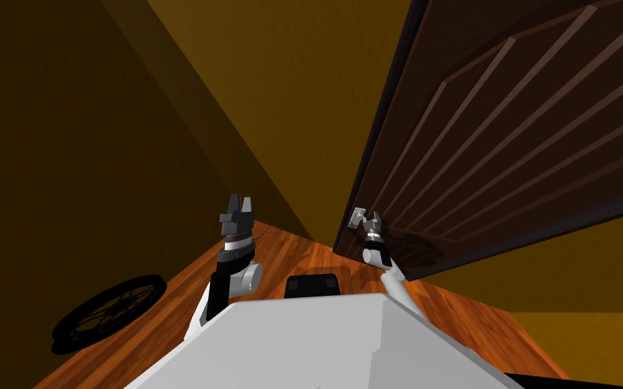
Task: Pull the door open
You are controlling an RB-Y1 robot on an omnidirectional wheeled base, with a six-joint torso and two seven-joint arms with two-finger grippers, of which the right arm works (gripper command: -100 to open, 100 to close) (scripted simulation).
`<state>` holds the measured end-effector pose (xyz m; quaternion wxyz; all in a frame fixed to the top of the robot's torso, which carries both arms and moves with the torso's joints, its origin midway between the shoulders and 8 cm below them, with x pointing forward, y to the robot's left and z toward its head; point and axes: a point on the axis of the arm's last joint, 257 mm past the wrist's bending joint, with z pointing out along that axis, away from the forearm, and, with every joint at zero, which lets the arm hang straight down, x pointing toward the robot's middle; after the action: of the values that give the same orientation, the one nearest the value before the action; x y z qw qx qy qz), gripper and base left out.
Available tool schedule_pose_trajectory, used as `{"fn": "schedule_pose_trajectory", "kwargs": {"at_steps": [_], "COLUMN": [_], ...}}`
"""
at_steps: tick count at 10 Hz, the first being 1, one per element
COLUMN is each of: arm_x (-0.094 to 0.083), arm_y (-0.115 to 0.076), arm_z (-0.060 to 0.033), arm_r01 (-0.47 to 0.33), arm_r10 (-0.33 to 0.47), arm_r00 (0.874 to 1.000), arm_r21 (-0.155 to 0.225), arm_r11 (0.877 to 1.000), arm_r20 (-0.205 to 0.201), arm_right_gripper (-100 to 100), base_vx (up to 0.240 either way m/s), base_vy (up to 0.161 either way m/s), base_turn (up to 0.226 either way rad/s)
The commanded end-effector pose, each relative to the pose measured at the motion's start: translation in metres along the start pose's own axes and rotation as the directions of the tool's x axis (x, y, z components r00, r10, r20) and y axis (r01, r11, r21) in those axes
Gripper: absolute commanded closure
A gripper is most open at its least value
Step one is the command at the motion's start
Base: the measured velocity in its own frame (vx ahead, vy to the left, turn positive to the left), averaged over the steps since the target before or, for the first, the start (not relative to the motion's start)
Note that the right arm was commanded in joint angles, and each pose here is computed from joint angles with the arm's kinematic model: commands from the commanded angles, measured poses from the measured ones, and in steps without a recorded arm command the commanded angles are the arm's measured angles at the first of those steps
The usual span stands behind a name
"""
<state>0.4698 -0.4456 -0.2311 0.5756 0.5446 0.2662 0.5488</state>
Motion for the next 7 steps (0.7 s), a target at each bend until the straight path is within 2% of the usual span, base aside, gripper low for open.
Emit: {"fn": "schedule_pose_trajectory", "kwargs": {"at_steps": [1,3,4,5,6,7], "arm_x": [-0.004,-0.013,-0.016,-0.02,-0.021,-0.026], "arm_y": [-0.001,-0.002,-0.002,-0.003,-0.003,-0.004], "arm_z": [-0.0003,-0.0015,-0.0017,-0.0027,-0.0028,-0.004], "arm_r01": [-0.044,-0.172,-0.188,-0.251,-0.258,-0.323], "arm_r10": [0.044,0.172,0.189,0.252,0.26,0.326], "arm_r00": [0.999,0.983,0.979,0.962,0.96,0.936], "arm_r21": [-0.002,-0.013,-0.017,-0.026,-0.029,-0.042], "arm_r11": [0.999,0.985,0.982,0.968,0.966,0.945], "arm_r20": [0.02,0.069,0.08,0.103,0.108,0.132], "arm_right_gripper": [-100,-100,-100,-100,-100,-100], "base_vx": [-0.052,-0.083,-0.071,-0.063,-0.055,-0.072], "base_vy": [-0.016,-0.047,-0.042,-0.025,-0.017,-0.025], "base_turn": [0.071,0.163,0.087,0.143,0.069,0.141]}}
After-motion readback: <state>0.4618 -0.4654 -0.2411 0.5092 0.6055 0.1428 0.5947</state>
